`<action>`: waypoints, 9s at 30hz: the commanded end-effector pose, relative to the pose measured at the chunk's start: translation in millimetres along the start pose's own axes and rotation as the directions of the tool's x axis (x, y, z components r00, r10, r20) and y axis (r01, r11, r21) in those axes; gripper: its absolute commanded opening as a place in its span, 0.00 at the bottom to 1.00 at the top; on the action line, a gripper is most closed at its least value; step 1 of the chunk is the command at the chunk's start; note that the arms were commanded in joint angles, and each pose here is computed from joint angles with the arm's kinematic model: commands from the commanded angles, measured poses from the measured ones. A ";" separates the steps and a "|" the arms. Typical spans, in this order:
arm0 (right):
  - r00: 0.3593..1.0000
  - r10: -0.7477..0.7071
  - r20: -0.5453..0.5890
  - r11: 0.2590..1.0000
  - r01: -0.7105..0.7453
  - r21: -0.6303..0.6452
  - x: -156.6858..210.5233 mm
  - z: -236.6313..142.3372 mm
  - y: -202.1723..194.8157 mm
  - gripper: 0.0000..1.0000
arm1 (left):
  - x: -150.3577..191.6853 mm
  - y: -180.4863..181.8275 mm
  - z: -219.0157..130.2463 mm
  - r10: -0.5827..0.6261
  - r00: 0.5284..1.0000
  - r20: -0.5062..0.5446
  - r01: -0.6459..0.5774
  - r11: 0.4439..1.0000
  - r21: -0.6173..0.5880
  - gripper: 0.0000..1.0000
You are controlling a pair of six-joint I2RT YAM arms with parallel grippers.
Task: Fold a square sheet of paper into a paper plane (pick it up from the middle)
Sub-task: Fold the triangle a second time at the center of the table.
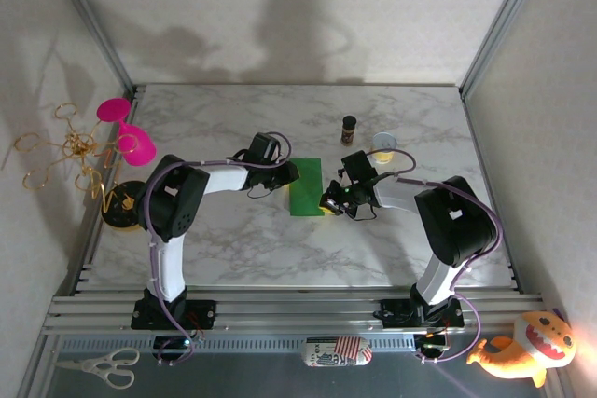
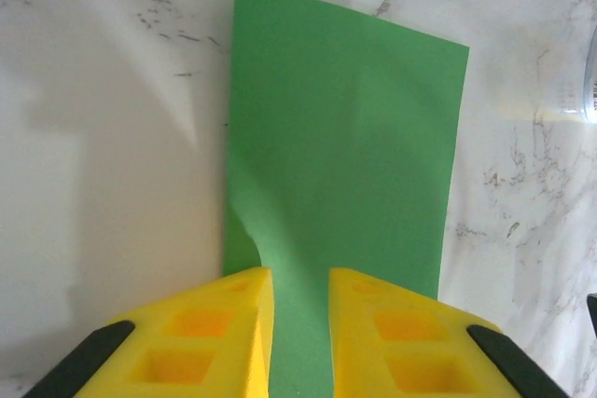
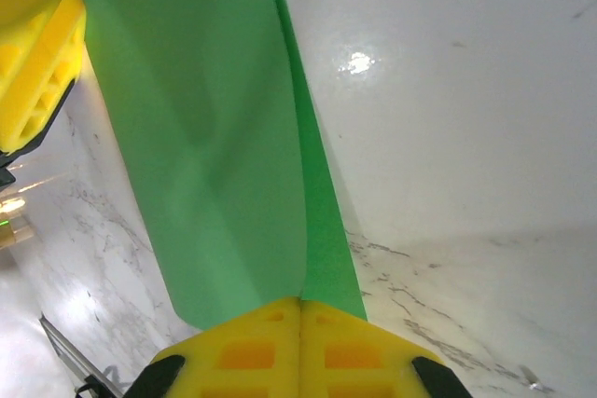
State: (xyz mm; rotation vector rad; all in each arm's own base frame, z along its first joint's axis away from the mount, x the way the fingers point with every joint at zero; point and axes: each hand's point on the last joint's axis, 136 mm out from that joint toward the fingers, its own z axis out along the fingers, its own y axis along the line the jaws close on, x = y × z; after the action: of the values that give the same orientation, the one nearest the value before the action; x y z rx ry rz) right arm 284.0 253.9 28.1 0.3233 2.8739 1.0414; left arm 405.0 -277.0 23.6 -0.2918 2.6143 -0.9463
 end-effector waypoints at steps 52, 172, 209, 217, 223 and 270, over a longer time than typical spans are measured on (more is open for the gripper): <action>0.993 -0.116 0.018 0.989 0.117 -0.086 -32.9 30.8 58.2 0.00 | -11.6 9.1 6.4 -0.001 1.000 -0.007 0.000 1.000 -0.027 0.19; 0.994 -0.103 -0.025 0.995 0.103 -0.003 -32.5 64.5 34.9 0.15 | -31.0 2.6 -16.4 -0.049 0.995 0.082 0.052 0.998 -0.032 0.21; 0.995 -0.093 -0.035 0.989 0.096 0.109 -27.3 67.1 5.1 0.08 | 30.1 -13.5 -36.9 -0.037 0.999 -0.015 0.037 0.999 0.013 0.07; 0.995 -0.090 -0.034 0.989 0.094 0.111 -26.9 66.5 4.7 0.04 | 34.8 -11.1 -20.9 -0.029 0.999 -0.041 0.029 0.999 -0.015 0.02; 0.995 -0.094 -0.030 0.990 0.097 0.099 -27.6 64.9 8.6 0.04 | 32.8 2.6 -15.5 -0.033 0.999 -0.025 0.031 0.997 -0.076 0.01; 0.996 -0.047 0.081 0.983 0.032 0.178 -36.6 50.1 -39.3 0.04 | 17.6 -15.7 -21.6 0.088 0.995 -0.045 -0.092 0.991 -0.097 0.06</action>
State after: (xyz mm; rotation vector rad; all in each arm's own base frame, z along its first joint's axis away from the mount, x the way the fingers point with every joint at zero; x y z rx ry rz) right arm 346.7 285.6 16.1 0.1799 2.7218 1.0018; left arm 375.8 -275.8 23.4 -0.2243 2.7210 -0.7961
